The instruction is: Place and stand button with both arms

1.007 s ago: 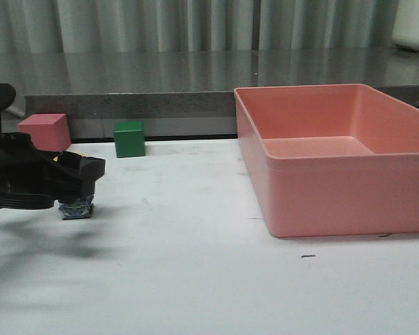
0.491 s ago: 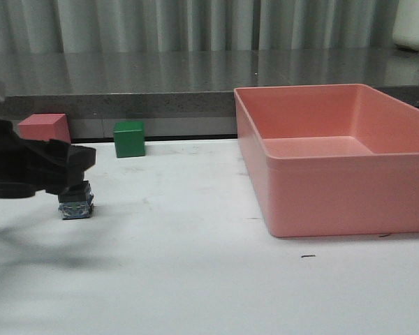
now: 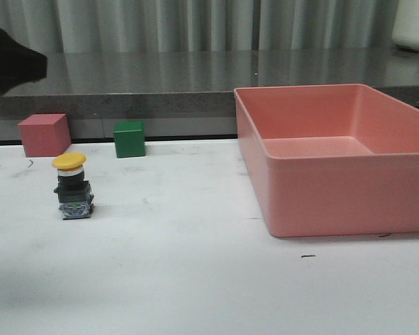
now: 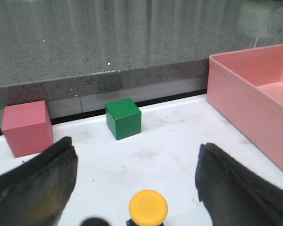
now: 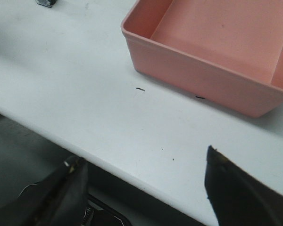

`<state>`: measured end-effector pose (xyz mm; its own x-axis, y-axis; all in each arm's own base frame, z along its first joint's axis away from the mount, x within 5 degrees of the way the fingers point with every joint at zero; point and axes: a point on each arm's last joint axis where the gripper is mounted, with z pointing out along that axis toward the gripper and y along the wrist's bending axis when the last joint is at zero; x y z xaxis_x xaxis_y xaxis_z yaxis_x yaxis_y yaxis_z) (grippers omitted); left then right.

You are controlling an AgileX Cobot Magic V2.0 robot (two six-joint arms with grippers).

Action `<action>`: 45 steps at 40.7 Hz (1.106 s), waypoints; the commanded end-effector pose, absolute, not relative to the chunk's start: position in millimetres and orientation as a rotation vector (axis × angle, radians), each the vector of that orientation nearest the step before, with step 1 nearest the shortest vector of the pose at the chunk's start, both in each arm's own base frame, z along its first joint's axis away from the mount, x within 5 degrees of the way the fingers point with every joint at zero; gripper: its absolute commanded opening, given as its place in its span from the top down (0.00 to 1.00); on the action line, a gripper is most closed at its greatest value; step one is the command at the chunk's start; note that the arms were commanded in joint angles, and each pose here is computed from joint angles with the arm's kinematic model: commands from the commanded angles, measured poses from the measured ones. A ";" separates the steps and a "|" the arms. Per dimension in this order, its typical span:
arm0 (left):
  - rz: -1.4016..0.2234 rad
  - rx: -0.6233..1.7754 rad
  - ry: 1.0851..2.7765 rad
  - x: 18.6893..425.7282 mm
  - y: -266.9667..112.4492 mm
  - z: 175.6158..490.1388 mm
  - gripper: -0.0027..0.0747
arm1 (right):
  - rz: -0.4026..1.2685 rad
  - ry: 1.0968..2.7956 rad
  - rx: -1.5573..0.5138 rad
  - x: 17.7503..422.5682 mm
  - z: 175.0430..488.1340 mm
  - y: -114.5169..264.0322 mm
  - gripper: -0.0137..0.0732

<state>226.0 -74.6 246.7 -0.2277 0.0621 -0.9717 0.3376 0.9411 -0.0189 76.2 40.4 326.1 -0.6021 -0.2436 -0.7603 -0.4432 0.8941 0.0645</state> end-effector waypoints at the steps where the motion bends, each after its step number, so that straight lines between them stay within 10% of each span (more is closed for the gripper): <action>1: -0.236 0.270 1.803 215.5 -68.0 291.7 0.30 | 0.318 2.164 -0.470 79.2 337.2 40.8 0.22; 30: -0.188 0.213 2.160 124.4 -35.4 341.4 0.31 | 0.318 2.164 -0.470 79.2 337.2 40.8 0.22; 45: -0.138 0.271 2.151 123.1 -33.7 341.7 0.86 | 0.316 2.162 -0.471 79.3 337.3 40.7 0.22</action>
